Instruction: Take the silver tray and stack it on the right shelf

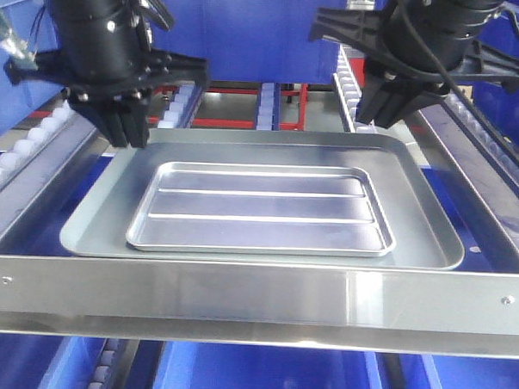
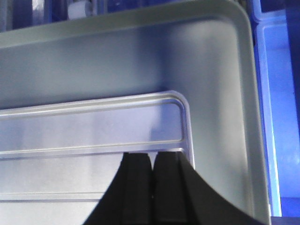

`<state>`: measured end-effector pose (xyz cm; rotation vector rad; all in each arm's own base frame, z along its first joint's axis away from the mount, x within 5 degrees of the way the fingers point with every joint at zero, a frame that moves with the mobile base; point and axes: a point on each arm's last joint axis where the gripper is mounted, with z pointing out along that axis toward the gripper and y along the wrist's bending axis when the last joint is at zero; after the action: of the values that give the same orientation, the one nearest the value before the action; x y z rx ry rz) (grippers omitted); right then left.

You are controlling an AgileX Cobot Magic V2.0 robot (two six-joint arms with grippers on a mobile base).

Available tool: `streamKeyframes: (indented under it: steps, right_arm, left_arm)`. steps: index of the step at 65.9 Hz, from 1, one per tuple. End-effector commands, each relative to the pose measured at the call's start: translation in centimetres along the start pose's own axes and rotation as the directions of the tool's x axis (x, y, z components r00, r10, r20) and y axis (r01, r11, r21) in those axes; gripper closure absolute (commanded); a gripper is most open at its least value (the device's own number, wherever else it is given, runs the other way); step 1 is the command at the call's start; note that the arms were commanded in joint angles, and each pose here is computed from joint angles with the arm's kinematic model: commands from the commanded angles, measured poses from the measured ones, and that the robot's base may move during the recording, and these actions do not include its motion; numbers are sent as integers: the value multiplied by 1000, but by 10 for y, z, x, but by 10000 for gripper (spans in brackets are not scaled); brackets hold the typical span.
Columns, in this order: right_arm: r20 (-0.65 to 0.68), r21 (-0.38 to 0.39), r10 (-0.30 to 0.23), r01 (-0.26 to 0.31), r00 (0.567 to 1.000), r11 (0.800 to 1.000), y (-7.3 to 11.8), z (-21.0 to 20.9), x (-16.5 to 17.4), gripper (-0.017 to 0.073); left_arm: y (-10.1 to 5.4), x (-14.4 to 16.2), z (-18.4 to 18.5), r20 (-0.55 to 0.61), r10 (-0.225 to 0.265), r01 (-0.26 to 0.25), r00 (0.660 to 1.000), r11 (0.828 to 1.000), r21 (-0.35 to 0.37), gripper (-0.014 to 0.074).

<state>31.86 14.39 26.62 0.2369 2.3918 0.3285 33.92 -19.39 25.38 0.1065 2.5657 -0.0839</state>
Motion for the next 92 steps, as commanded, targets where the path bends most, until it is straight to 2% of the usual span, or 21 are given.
streamKeyframes:
  steps: [1, 6, 12, 16, 19, 25, 29, 34, 39, 43, 50, 60, 64, 71, 80, 92]
  right_arm:
    - [107, -65, -17, 24, 994, 998, 8, -22, -19, 501]
    - [95, -49, -16, 21, 995, 999, 6, -24, -19, 501]
    - [83, -24, -26, 28, 996, 999, 3, -30, -18, 501]
    - [104, -26, -79, 82, 991, 996, 3, -37, -21, 501]
    - [131, -31, -147, 152, 980, 988, 4, -45, -23, 501]
    - [192, -55, -225, 239, 955, 969, 7, -62, -27, 501]
    - [251, -81, -281, 310, 926, 947, 10, -79, -26, 501]
    - [325, -116, -355, 409, 877, 905, 13, -97, -16, 501]
    - [372, -136, -393, 468, 841, 873, 10, -115, -4, 501]
    - [401, -145, -413, 501, 818, 853, 5, -131, 7, 501]
    - [446, -165, -400, 513, 801, 842, -11, -158, 25, 501]
    - [543, -182, -344, 506, 767, 843, -40, -200, 45, 501]
    - [573, -187, -324, 504, 753, 843, -50, -212, 54, 501]
    - [617, -194, -292, 500, 731, 844, -69, -228, 71, 501]
    - [620, -195, -290, 501, 729, 843, -84, -225, 90, 501]
    - [654, -207, -265, 505, 708, 838, -91, -230, 98, 501]
  left_arm:
    - [1, -20, -32, 101, -2, 1, 995, 1000, 20, 682]
    - [3, -21, -37, 83, 25, -25, 996, 1000, -2, 684]
    - [4, -24, -48, 119, 18, -21, 993, 1000, 20, 682]
    - [4, -26, -59, 161, 6, -14, 987, 999, 52, 682]
    - [5, -26, -69, 195, -11, -6, 981, 996, 84, 682]
    - [8, -22, -87, 254, -45, 5, 966, 988, 155, 682]
    - [11, -14, -96, 282, -61, 5, 957, 981, 195, 682]
    - [13, 2, -108, 325, -50, -28, 944, 973, 231, 682]
    - [15, 19, -115, 351, -34, -61, 936, 965, 256, 682]
    - [17, 33, -127, 390, -26, -97, 921, 952, 292, 682]
    - [19, 59, -143, 446, 9, -173, 895, 929, 328, 682]
    - [27, 94, -176, 541, 23, -275, 841, 879, 390, 682]
    - [34, 106, -185, 572, 14, -299, 820, 863, 408, 682]
    - [51, 124, -200, 630, -34, -318, 776, 841, 437, 682]
    - [71, 149, -206, 669, -54, -335, 741, 834, 439, 682]
    - [91, 173, -212, 702, -95, -338, 706, 825, 452, 682]
